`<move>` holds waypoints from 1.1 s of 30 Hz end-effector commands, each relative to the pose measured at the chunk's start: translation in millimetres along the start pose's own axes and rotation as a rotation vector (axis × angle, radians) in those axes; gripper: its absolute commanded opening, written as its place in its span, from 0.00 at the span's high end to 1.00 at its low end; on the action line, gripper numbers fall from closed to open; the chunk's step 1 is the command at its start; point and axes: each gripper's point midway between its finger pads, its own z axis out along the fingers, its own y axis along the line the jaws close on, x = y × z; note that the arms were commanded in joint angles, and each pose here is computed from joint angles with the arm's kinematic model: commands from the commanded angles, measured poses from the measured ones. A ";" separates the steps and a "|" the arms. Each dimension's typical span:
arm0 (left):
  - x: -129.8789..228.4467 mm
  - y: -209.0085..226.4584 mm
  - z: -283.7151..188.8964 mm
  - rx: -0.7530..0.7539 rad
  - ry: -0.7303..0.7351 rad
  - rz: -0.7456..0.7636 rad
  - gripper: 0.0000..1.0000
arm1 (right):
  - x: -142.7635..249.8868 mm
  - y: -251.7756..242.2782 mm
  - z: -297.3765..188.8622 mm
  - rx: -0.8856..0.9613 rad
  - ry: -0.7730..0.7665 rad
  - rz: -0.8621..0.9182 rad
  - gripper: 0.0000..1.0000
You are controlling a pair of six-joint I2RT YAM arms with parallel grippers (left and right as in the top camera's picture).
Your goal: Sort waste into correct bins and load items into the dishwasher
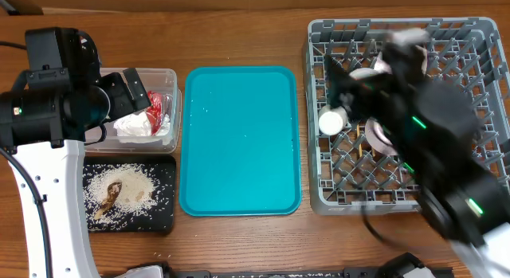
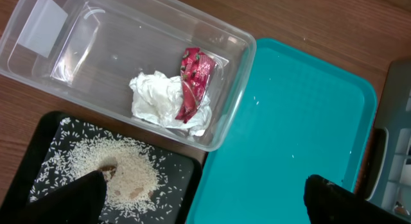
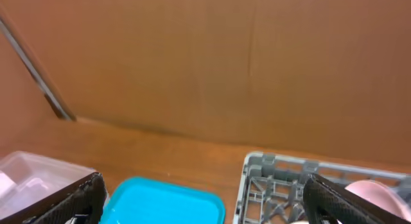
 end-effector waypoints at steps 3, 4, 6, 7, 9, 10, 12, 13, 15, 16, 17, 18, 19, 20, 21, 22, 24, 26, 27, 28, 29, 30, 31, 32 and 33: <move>-3.4 1.5 -0.6 -0.007 -0.008 0.000 0.00 | -22.0 -16.9 -88.6 -0.011 -0.183 0.035 0.00; -3.4 1.5 -0.6 -0.007 -0.008 0.000 0.00 | -19.0 -20.8 -98.9 -0.002 -0.201 0.036 0.00; -3.4 1.5 -0.5 -0.007 -0.008 0.000 0.00 | -10.0 -28.3 -117.2 0.017 -0.233 0.040 0.00; -3.4 1.5 -0.6 -0.007 -0.008 0.000 0.00 | -3.9 -32.2 -122.1 0.030 -0.240 0.041 0.00; -3.4 1.5 -0.5 -0.007 -0.008 0.000 0.00 | 15.0 -40.4 -122.9 0.064 -0.228 0.044 0.00; -3.4 1.5 -0.6 -0.007 -0.008 0.000 0.00 | 25.0 -42.9 -123.8 0.070 -0.223 0.044 0.00; -3.4 1.5 -0.6 -0.007 -0.008 0.000 0.00 | 61.4 -55.6 -125.0 0.108 -0.208 0.076 0.00; -3.4 1.5 -0.6 -0.007 -0.008 0.000 0.00 | 77.7 -60.1 -123.0 0.120 -0.199 0.100 0.00; -3.4 1.5 -0.6 -0.007 -0.008 0.000 0.00 | 101.0 -67.3 -119.2 0.137 -0.193 0.159 0.00; -3.4 1.5 -0.6 -0.007 -0.008 0.000 0.00 | 111.5 -71.0 -117.0 0.146 -0.193 0.194 0.00; -3.4 1.5 -0.6 -0.007 -0.008 0.000 0.00 | 122.9 -74.9 -114.0 0.155 -0.194 0.230 0.00; -3.4 1.5 -0.6 -0.007 -0.008 0.000 0.00 | 134.1 -79.0 -110.6 0.164 -0.199 0.263 0.00; -3.4 1.5 -0.6 -0.007 -0.008 0.000 0.00 | 144.6 -83.0 -107.1 0.173 -0.205 0.293 0.00; -3.4 1.5 -0.6 -0.007 -0.008 0.000 0.00 | 151.9 -86.2 -104.3 0.179 -0.214 0.318 0.00; -3.4 1.5 -0.5 -0.007 -0.008 0.000 0.00 | 160.4 -89.8 -100.7 0.184 -0.229 0.342 0.00; -3.4 1.5 -0.6 -0.007 -0.008 0.000 0.00 | 164.1 -91.2 -98.7 0.183 -0.241 0.351 0.00; -3.4 1.5 -0.5 -0.007 -0.008 0.000 0.00 | 172.0 -92.7 -91.8 0.157 -0.305 0.363 0.00; -3.4 1.5 -0.6 -0.007 -0.008 0.000 0.00 | 172.7 -94.6 -88.7 0.146 -0.355 0.360 0.00; -3.4 1.5 -0.6 -0.007 -0.008 0.000 0.00 | 172.0 -96.1 -87.4 0.147 -0.376 0.357 0.00; -3.4 1.5 -0.6 -0.007 -0.008 0.000 0.00 | 171.5 -97.0 -86.6 0.147 -0.391 0.349 0.00; -3.4 1.5 -0.6 -0.007 -0.008 0.000 0.00 | 170.0 -98.0 -86.4 0.151 -0.410 0.332 0.00; -3.4 1.5 -0.6 -0.007 -0.008 0.000 0.00 | 168.6 -98.1 -86.4 0.151 -0.425 0.316 0.00; -3.4 1.5 -0.6 -0.007 -0.008 0.000 0.00 | 166.3 -97.9 -86.6 0.149 -0.445 0.295 0.00; -3.4 1.5 -0.6 -0.007 -0.008 0.000 0.00 | 164.1 -97.6 -86.9 0.146 -0.467 0.277 0.00; -3.4 1.5 -0.6 -0.007 -0.008 0.000 0.00 | 163.1 -97.4 -86.9 0.145 -0.483 0.262 0.00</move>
